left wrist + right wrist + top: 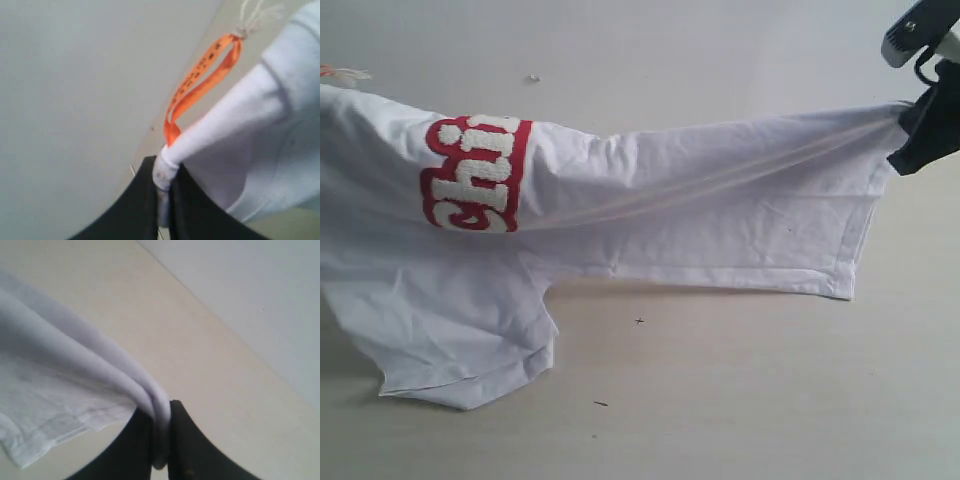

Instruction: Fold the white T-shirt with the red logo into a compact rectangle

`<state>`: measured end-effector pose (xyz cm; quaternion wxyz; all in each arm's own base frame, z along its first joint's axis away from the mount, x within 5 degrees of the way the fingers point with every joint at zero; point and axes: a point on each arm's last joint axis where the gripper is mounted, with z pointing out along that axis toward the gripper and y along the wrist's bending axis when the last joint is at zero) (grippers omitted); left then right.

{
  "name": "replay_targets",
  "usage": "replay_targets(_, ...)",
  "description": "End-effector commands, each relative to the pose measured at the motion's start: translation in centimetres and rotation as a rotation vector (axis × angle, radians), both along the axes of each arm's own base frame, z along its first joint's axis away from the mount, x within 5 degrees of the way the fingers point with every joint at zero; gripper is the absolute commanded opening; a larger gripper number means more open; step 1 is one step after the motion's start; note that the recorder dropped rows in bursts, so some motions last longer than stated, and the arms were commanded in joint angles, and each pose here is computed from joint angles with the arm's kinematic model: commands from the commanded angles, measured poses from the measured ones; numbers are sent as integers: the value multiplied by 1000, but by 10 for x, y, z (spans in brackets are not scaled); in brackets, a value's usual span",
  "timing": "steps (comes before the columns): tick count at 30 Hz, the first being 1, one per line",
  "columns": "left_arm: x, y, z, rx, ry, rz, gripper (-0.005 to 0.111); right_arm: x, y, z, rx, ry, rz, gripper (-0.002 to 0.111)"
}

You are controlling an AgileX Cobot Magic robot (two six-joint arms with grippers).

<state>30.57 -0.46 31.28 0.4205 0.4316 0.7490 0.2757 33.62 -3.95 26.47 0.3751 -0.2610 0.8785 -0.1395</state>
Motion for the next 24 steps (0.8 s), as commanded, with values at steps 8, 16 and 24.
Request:
replay_targets(8,85,-17,-113,3,-77,-214,0,58,-13,-82,-208,-149,68,0)
replay_targets(16,81,-10,-106,3,53,-127,0,61,-11,-69,-132,-88,43,0)
replay_targets(24,37,14,-58,-263,320,244,0,28,-1,-23,70,34,-10,0)
